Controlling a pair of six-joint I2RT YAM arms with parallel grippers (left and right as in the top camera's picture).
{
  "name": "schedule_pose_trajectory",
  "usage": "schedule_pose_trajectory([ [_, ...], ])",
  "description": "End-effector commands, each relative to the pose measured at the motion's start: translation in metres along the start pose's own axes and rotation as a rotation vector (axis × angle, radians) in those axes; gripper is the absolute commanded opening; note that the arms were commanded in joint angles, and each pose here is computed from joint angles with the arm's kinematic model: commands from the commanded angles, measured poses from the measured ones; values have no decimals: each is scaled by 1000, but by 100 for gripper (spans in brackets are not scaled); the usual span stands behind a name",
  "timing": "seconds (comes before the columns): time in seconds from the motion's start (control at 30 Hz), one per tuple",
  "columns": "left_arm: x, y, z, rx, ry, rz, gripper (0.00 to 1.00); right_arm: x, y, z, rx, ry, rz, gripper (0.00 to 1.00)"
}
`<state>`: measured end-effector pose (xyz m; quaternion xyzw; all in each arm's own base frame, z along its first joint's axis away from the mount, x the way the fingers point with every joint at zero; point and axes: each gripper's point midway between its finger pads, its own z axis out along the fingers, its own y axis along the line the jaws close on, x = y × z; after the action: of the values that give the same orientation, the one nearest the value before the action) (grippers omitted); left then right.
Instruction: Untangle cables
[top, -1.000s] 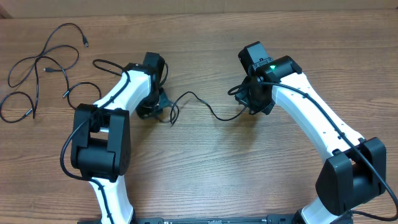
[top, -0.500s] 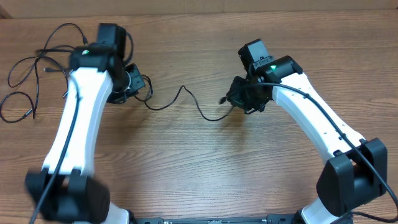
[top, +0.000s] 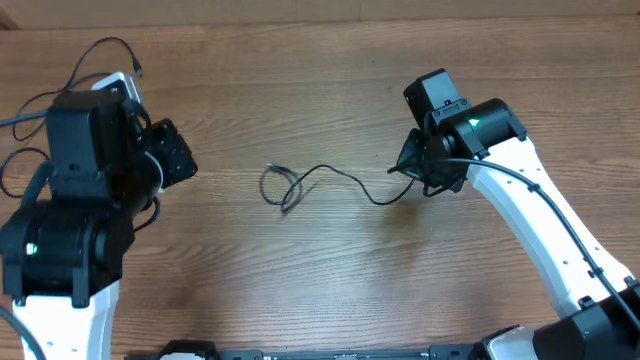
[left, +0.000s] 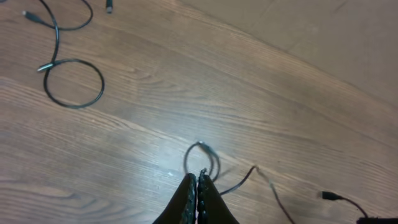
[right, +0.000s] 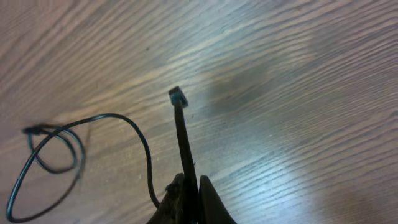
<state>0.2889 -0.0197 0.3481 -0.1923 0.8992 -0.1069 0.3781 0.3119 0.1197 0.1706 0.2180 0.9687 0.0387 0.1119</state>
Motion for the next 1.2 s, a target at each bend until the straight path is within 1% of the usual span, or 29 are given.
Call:
schedule_pose_trajectory([
  [0.0, 7, -1, 9, -8, 58, 16, 13, -5, 4, -4, -22, -27, 33, 4],
  [0.03, 10, -1, 12, -8, 76, 16, 17, -4, 8, -4, -41, -17, 23, 4],
  [0.07, 17, -1, 20, -10, 128, 14, 25, -1, 15, -4, -76, 0, 2, 4],
  [0.1, 21, -2, 25, -10, 156, 13, 26, 0, 21, -5, -107, 13, -18, 4],
  [0.13, 28, -3, 34, -8, 209, 10, 29, 5, 33, -7, -172, 42, -57, 4],
  [0.2, 41, -9, 51, 17, 306, 28, 30, 15, 58, -14, -313, 100, -154, 4],
  [0.27, 53, -18, 68, 67, 402, 56, 31, 24, 75, -21, -421, 140, -229, 4],
  [0.33, 66, -29, 82, 130, 488, 92, 33, 29, 85, -27, -483, 163, -261, 4],
  [0.4, 81, -38, 100, 176, 585, 122, 41, 29, 86, -27, -489, 163, -262, 4],
  [0.43, 91, -42, 110, 180, 637, 123, 45, 29, 86, -27, -489, 163, -262, 4],
  [0.5, 108, -46, 129, 163, 712, 138, 51, 29, 86, -27, -489, 162, -266, 4],
  [0.6, 132, -52, 151, 150, 807, 175, 51, 28, 85, -26, -482, 152, -275, 4],
  [0.63, 148, -61, 160, 194, 860, 240, 50, 26, 84, -25, -472, 144, -273, 4],
  [0.67, 161, -69, 164, 244, 901, 295, 52, 25, 83, -25, -468, 139, -273, 4],
  [0.73, 179, -74, 174, 257, 950, 356, 57, 25, 83, -25, -468, 139, -273, 4],
  [0.83, 197, -69, 192, 186, 988, 405, 58, 25, 83, -25, -467, 139, -273, 4],
  [0.9, 202, -60, 201, 124, 998, 398, 58, 24, 81, -24, -455, 133, -271, 4],
  [0.97, 201, -55, 206, 90, 994, 394, 58, 20, 77, -21, -427, 115, -267, 4],
  [1.07, 195, -58, 203, 102, 976, 389, 57, 17, 74, -20, -405, 96, -259, 4],
  [1.17, 179, -66, 191, 115, 945, 404, 57, 14, 71, -18, -384, 89, -233, 4],
])
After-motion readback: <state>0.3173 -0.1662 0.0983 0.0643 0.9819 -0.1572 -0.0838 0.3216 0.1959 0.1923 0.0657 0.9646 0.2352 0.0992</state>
